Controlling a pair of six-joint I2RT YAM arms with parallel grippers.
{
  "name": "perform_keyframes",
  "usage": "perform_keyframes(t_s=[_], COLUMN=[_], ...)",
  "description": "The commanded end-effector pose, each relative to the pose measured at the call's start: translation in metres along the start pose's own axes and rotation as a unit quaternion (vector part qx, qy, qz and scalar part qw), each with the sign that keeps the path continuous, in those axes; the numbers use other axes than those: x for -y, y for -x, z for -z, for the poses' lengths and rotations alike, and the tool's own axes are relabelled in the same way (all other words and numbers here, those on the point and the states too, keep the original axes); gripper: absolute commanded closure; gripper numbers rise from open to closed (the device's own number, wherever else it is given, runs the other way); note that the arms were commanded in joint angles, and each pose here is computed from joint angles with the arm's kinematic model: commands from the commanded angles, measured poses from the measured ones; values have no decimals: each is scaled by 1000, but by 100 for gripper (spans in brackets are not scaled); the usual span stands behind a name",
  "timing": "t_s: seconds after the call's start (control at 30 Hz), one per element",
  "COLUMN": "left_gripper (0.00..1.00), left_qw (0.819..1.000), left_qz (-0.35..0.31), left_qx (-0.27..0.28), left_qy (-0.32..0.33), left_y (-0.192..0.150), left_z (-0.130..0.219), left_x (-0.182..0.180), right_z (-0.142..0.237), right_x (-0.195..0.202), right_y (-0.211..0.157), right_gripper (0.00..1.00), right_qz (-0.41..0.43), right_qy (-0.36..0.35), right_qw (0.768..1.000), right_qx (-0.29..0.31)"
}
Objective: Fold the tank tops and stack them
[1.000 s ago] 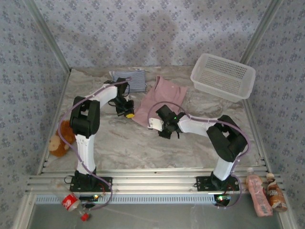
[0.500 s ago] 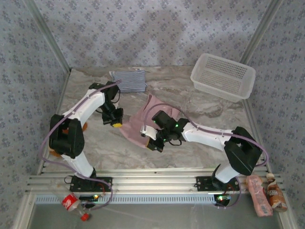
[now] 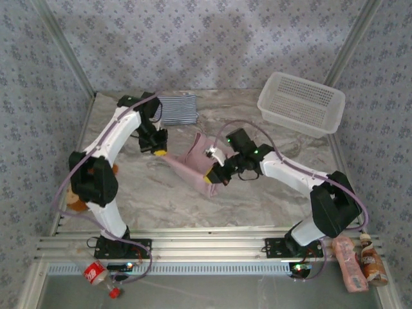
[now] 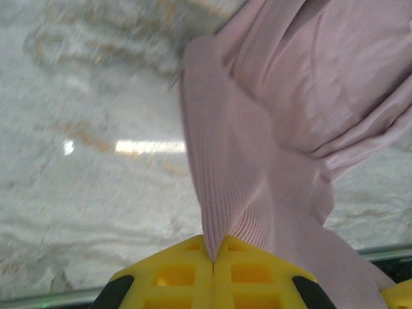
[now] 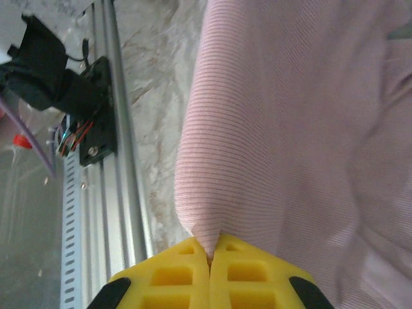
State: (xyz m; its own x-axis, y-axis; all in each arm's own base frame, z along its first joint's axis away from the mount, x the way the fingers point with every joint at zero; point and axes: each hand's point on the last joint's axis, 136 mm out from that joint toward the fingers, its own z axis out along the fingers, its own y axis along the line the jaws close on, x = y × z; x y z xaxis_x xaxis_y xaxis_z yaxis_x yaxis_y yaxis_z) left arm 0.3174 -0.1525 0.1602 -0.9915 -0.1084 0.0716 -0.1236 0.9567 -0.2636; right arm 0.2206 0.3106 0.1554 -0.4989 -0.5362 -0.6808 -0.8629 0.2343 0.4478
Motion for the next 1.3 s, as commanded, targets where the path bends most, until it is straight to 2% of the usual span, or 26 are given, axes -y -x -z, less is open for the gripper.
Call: perform_keyframes(t_s=[0.0, 0.2, 0.47, 0.53, 0.67, 0.8, 0.97, 1.07, 1.2, 1.27], left_gripper=[97, 96, 95, 95, 95, 94, 89, 78, 64, 61], left_qw=[999, 997, 995, 996, 992, 991, 990, 987, 984, 982], left_qz=[-20, -35, -53, -48, -53, -53, -57, -67, -86, -100], left_qx=[2, 11, 2, 10, 36, 28, 27, 45, 74, 89], left_qy=[-36, -69, -80, -73, -105, -120, -127, -139, -140, -131], left_y=[28, 73, 109, 120, 140, 145, 152, 161, 171, 174], left_z=[-6, -17, -51, -57, -62, -77, -94, -93, -85, -78], left_x=[24, 57, 80, 80, 99, 105, 107, 114, 117, 115], right_z=[11, 30, 36, 37, 40, 46, 51, 57, 76, 86], right_x=[13, 69, 121, 132, 145, 164, 188, 206, 233, 243], right_y=[3, 1, -14, -17, -23, -30, -31, -40, -52, -56], right_gripper=[93, 93, 92, 92, 91, 90, 87, 82, 74, 68], right_qz=[-5, -27, -50, -64, -74, -96, -116, -135, -159, -168], right_qy=[12, -41, -91, -98, -118, -154, -195, -239, -329, -371], right_qw=[1000, 999, 995, 993, 990, 983, 973, 959, 926, 908], right_qx=[0, 9, -11, -12, -20, -24, -47, -68, -92, -101])
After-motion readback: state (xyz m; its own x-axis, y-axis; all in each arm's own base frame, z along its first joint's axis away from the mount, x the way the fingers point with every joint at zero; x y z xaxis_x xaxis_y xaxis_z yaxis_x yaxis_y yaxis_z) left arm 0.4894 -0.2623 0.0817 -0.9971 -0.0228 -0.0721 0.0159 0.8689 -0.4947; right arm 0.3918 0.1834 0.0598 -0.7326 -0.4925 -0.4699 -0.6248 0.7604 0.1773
